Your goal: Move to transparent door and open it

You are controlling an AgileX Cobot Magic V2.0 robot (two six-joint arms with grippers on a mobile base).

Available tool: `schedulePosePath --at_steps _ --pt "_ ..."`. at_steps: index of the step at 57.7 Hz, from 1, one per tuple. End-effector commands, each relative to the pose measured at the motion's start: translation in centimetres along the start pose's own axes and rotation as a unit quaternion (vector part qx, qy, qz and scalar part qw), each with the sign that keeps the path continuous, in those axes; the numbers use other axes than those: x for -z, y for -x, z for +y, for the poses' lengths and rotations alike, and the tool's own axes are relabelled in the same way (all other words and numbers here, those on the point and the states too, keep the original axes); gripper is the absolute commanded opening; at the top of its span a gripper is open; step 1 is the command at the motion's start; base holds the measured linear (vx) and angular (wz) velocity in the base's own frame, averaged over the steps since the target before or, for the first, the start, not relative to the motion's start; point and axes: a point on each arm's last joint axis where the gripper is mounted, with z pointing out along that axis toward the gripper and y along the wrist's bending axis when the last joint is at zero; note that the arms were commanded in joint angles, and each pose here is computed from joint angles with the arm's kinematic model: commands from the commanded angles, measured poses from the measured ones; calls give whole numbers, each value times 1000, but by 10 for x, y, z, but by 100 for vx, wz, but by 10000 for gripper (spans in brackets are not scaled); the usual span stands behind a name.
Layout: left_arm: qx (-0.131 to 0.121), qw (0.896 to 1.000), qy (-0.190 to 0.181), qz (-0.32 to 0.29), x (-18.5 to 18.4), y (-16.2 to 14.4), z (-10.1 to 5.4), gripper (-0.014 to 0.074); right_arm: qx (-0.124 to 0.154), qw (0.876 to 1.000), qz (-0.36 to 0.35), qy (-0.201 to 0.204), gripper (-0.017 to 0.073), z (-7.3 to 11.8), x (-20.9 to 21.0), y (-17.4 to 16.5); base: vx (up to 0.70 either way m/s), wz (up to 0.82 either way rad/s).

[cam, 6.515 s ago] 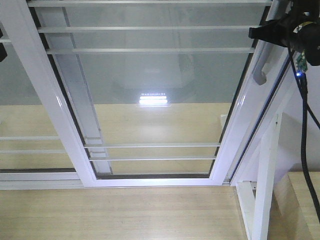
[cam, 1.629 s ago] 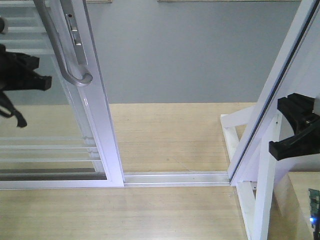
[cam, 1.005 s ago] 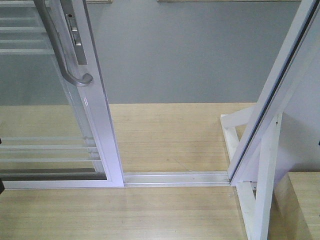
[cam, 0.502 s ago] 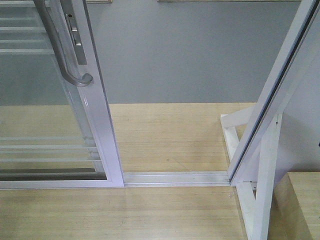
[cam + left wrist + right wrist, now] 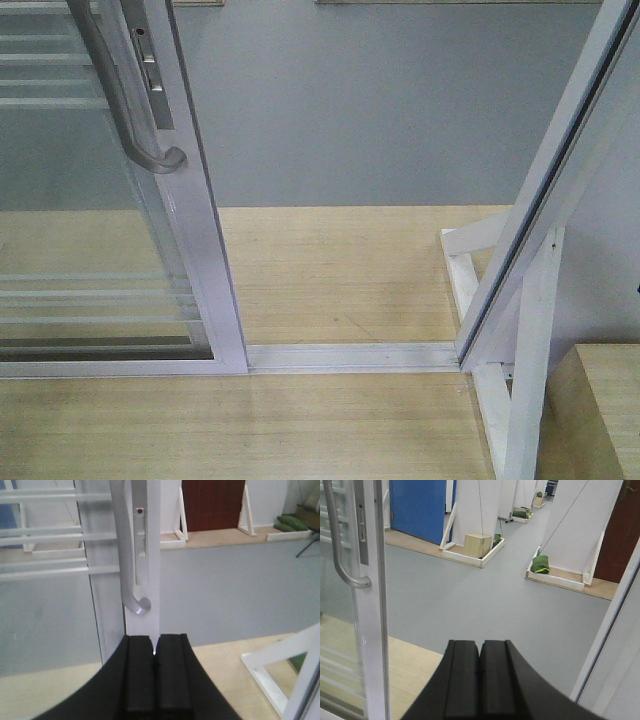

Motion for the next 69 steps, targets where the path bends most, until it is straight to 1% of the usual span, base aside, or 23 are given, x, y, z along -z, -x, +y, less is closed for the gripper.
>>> schedulePosePath --at_steps 1,11,18,22,30,34,41,43,49,55,69 --pt "10 997 5 -77 2 21 1 4 0 999 -45 -14 13 -3 1 14 0 0" --pt "5 997 6 -72 2 18 1 4 0 999 -45 -14 13 -3 1 14 0 0" --pt "5 998 12 -67 6 5 2 4 0 999 -45 -14 13 -3 1 14 0 0" --pt "7 998 18 -62 8 -9 4 4 0 999 -45 -14 13 -3 1 14 0 0" --pt "13 998 34 -45 10 -46 7 4 0 999 -45 -14 13 -3 1 14 0 0" --pt "26 998 41 -46 12 -64 8 4 0 999 -45 -14 13 -3 1 14 0 0" --pt "29 997 48 -56 14 -92 10 4 0 999 -45 -14 13 -3 1 14 0 0" --pt "30 998 49 -30 14 -96 9 4 0 999 -44 -14 13 -3 1 14 0 0" --pt "32 998 47 13 14 -102 9 4 0 999 -43 -13 13 -3 1 14 0 0" --pt "33 998 46 37 14 -106 9 4 0 999 -42 -13 13 -3 1 14 0 0" --pt "33 998 46 38 14 -107 9 4 0 999 -40 -12 13 -3 1 13 0 0"
